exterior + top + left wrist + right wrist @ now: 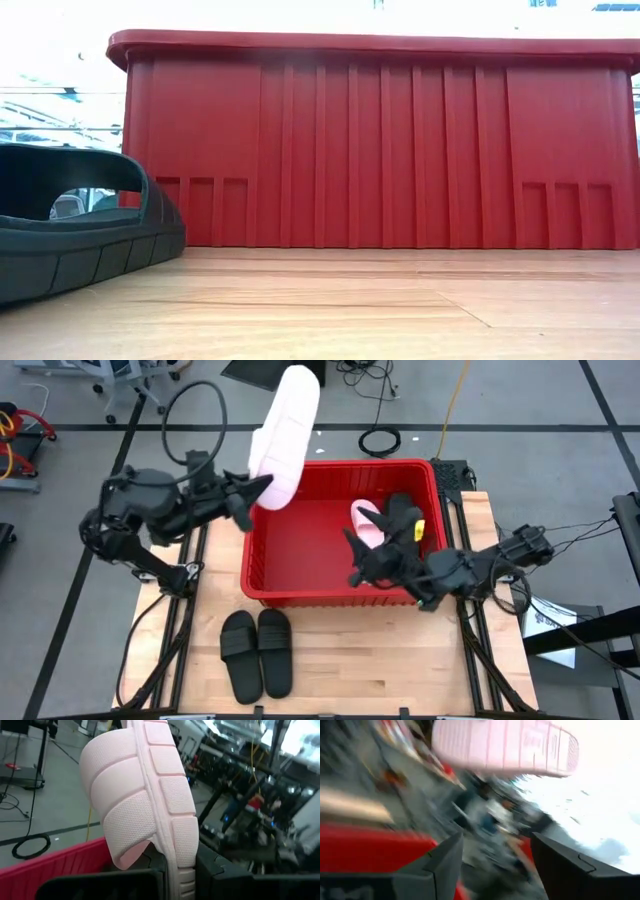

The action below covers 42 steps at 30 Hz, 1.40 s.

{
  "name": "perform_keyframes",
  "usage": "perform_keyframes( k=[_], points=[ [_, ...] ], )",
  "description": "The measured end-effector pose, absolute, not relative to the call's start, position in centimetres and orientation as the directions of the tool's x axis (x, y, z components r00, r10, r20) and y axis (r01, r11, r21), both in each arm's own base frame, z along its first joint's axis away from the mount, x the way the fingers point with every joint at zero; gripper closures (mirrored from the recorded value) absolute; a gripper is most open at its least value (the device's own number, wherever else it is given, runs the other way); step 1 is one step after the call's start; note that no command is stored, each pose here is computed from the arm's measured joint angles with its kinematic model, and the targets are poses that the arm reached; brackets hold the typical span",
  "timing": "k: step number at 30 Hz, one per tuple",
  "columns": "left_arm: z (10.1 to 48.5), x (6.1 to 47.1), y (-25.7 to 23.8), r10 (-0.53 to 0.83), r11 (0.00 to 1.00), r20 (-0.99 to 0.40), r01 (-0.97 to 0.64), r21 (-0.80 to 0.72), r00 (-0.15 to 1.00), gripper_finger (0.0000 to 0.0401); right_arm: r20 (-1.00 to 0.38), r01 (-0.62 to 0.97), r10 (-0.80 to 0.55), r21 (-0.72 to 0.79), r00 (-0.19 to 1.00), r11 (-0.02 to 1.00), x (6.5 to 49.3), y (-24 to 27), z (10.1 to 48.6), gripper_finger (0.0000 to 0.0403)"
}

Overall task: Pick and place slides into bin
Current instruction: Put the pink slide into the red container

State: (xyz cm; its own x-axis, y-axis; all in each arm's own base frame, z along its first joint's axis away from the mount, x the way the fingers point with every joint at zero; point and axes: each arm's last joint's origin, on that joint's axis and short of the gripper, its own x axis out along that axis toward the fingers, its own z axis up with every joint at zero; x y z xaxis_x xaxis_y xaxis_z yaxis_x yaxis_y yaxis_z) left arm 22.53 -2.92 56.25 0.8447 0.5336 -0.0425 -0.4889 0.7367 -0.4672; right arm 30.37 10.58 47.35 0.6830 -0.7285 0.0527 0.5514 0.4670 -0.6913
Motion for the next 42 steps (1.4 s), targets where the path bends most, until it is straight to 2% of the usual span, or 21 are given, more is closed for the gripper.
perform_keyframes(
  k=[2,4,11,19,25,32,42],
  points=[
    [56.2,23.5,-2.6,0.547,0.728,-0.024,-0.490,-0.480,0.837,0.0364,0.033,0.519,-0.815,-0.786,0.579,0.337,30.8,10.7,46.9,0.0172],
    [56.2,24.7,-2.4,0.543,0.734,-0.002,-0.476,-0.485,0.839,0.0364,0.023,0.508,-0.856,-0.813,0.516,0.284,31.6,10.4,46.4,0.0170],
    [54.6,29.2,-1.6,0.512,0.740,-0.013,-0.448,-0.503,0.859,0.0364,0.026,0.499,-0.855,-0.821,0.517,0.277,33.2,10.2,45.4,0.0182],
    [53.2,31.6,-1.4,0.497,0.709,-0.046,-0.436,-0.554,0.866,0.0364,0.043,0.482,-0.830,-0.830,0.557,0.280,33.2,10.3,45.8,0.0192],
    [53.4,32.3,-1.4,0.434,0.695,0.004,-0.332,-0.638,0.901,0.0364,0.044,0.415,-0.810,-0.874,0.585,0.252,33.6,10.7,45.3,0.0196],
    [53.6,32.4,0.0,0.366,0.607,0.017,-0.225,-0.762,0.930,0.0364,0.054,0.291,-0.771,-0.941,0.634,0.173,34.0,11.6,44.9,0.0209],
    [53.8,32.5,0.7,0.289,0.580,0.035,-0.146,-0.801,0.957,0.0364,0.106,0.322,-0.769,-0.937,0.630,0.135,33.7,11.4,46.3,0.0233]
  ],
)
